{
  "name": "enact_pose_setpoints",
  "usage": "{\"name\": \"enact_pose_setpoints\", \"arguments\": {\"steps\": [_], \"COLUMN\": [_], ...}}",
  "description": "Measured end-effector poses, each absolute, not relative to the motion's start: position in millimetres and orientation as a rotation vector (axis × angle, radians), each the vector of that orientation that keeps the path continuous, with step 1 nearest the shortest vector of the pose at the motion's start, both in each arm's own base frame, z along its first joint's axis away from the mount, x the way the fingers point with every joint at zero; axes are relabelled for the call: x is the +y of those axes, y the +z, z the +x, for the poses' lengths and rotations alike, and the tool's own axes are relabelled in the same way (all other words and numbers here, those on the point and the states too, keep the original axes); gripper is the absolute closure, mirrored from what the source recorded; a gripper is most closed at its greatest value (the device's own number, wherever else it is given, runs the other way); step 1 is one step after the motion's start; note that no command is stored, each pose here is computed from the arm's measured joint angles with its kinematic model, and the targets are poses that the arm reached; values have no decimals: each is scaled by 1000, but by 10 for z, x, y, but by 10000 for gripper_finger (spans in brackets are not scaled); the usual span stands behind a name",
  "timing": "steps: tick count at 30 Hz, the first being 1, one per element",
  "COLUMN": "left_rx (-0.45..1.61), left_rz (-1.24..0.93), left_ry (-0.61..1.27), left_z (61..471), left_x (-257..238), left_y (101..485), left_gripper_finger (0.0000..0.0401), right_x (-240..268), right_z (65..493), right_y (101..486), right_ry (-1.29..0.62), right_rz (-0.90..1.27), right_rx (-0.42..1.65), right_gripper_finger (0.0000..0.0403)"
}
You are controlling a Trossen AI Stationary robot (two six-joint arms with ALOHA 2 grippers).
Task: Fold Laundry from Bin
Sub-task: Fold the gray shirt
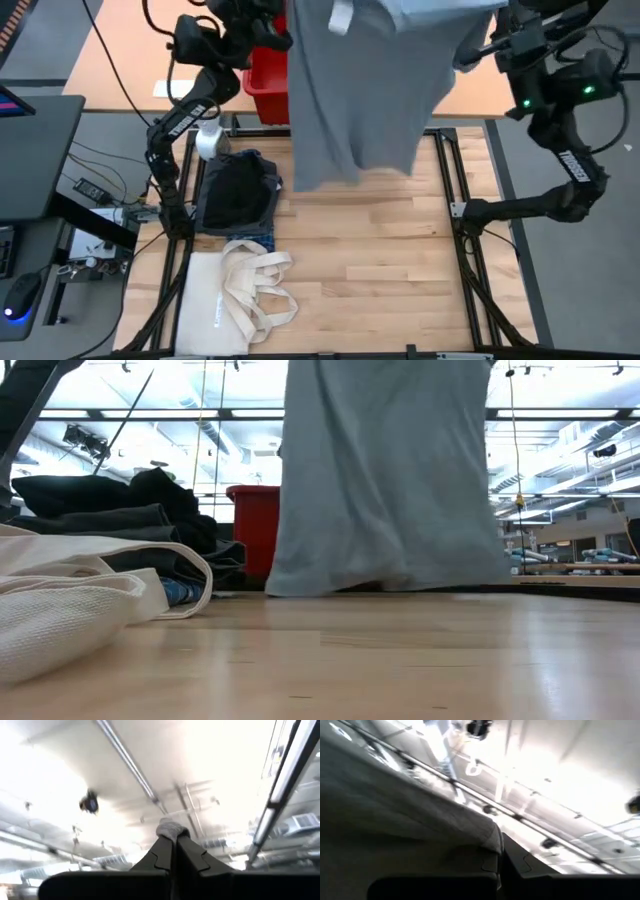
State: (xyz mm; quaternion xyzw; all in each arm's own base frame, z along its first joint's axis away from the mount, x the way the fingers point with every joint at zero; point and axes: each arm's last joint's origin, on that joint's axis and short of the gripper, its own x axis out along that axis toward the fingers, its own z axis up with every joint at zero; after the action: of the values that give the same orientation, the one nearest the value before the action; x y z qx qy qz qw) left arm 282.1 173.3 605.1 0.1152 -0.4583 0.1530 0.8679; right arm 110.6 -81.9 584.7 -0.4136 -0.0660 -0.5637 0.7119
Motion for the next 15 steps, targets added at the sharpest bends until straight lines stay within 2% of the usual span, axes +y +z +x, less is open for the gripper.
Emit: {"name": "enact_pose_setpoints", "arguments": {"steps": [6, 9, 15], "left_rx": [-860, -777, -510], "left_rz": [194, 146, -40], "left_ry": [273, 81, -371], "left_z": [2738, 2745, 2853], "left_x": [1657, 1525, 1150], "left_y": [6137, 6142, 6068], "left_gripper_finger": [386, 386, 386], "right_x": [-813, -733, -379], "right_z": [1077, 1003, 653], "right_y": [5981, 5926, 5795], "right_ry": [-1043, -878, -499], "right_rz": [-799, -682, -366], "right_rx": [-30, 73, 133], "right_gripper_finger": [395, 395, 395]}}
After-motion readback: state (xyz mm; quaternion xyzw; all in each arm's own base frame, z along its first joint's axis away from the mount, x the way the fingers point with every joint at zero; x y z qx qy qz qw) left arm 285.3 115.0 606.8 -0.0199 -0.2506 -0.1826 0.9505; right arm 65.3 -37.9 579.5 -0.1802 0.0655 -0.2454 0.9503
